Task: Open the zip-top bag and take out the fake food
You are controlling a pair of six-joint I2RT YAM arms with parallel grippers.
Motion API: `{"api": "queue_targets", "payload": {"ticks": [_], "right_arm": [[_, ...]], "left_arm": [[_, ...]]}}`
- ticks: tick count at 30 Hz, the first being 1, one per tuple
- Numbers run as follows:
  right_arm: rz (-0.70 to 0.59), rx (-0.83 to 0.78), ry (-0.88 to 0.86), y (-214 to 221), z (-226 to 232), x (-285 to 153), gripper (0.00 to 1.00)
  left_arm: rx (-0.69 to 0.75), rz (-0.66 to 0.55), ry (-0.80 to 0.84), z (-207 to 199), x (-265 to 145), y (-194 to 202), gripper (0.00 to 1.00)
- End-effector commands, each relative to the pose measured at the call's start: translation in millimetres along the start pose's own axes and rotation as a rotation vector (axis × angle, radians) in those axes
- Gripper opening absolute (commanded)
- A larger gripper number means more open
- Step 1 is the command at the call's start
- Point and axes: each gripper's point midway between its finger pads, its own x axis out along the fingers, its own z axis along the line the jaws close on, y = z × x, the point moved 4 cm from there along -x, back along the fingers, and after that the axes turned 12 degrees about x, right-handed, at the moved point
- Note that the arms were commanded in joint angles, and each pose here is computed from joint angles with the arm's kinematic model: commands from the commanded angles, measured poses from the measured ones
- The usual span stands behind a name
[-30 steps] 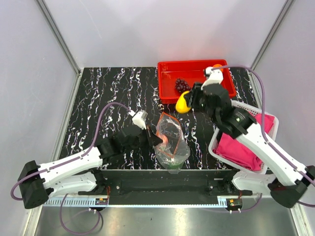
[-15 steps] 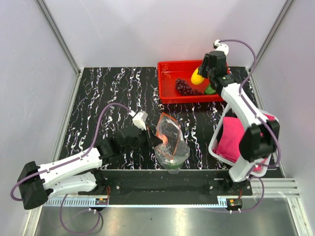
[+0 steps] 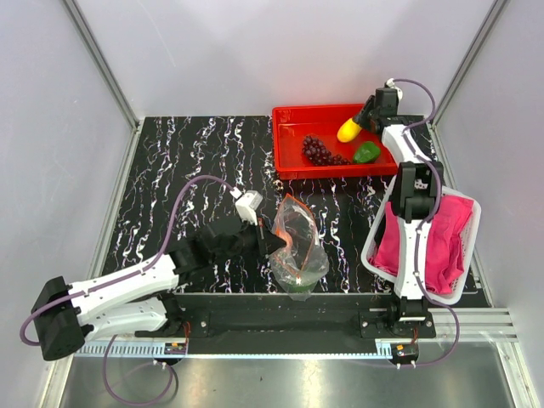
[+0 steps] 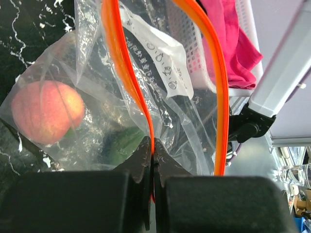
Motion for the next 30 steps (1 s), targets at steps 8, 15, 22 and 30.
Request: {"api": "queue_targets", "payload": {"ticks": [8,15,22,30], "right_arm": [[0.121,0.046,-0.043,6.4,23.3,10.3,0.80],[0.275,0.047,0.076,14.9,16.7,-51.1,0.92],[0.382,0.059,0.043,47.9,23.9,-178.8,0.96],[0.485,-0.124,-0.101,121.1,30.2,-306.1,1.00]], "left_arm": [[-0.100,-0.050,0.036,-9.5,14.3,-10.8,0.00],[-0.099,0.001,-0.018,-11.7,14.8,-19.6,0.00],[-0.163,-0.002,0.016,-21.1,14.9,-25.6,0.00],[-0.186,-0.023,0.011,-24.1,0.8,-32.4,0.00]]}}
